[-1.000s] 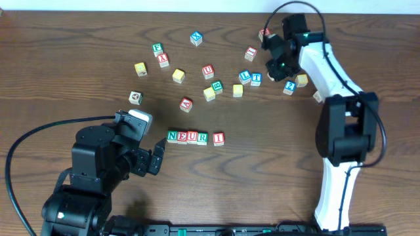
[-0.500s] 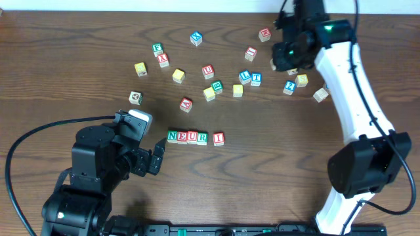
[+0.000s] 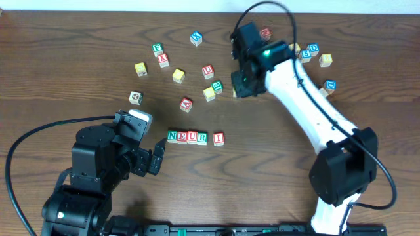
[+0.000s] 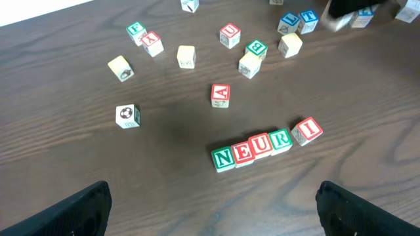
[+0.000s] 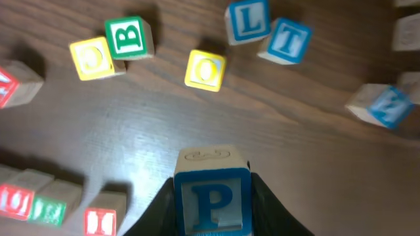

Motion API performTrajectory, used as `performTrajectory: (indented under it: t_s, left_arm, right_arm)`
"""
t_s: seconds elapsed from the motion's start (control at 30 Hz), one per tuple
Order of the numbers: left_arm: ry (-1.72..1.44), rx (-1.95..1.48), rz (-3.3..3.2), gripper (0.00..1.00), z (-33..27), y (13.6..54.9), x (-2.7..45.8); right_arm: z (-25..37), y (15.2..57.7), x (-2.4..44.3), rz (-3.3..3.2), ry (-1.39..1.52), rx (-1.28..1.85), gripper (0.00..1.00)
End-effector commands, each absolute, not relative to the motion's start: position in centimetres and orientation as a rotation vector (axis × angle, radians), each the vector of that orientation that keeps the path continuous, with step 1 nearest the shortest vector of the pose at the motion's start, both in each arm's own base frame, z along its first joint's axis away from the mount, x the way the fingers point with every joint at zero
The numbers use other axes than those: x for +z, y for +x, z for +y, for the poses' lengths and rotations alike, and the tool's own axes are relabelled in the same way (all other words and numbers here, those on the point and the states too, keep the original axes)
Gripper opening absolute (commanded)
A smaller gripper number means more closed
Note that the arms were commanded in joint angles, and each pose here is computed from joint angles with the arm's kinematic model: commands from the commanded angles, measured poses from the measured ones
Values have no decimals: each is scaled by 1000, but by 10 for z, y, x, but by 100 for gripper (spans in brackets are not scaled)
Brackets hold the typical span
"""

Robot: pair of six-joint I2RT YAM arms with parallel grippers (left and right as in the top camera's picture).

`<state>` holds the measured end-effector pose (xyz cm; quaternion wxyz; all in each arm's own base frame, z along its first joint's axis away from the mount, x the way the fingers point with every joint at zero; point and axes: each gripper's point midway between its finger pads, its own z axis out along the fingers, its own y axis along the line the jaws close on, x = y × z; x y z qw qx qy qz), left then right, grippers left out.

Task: Spell out NEURIPS
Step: 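Lift the blue P block and carry it toward the row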

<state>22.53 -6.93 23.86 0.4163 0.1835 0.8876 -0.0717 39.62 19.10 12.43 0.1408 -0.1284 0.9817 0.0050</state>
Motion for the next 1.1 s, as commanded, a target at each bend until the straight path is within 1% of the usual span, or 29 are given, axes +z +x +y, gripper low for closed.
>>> performTrajectory:
  t_s: [0.0,0.2,0.5,1.07]
  left_arm:
    - [462,-180,2209,97,-69,226,246]
    - [462,-180,2209,97,-69,226,246]
    - [463,-179,2209,98,-69,226,246]
    - [463,-179,2209,98,-69,226,246]
  right_arm:
    - [184,384,93,2886,-304,-42,1]
    - [187,362,59,2937,-286,-51,1]
    - [219,329,20,2934,-357,-19,1]
    - [239,311,14,2964,-403,73,1]
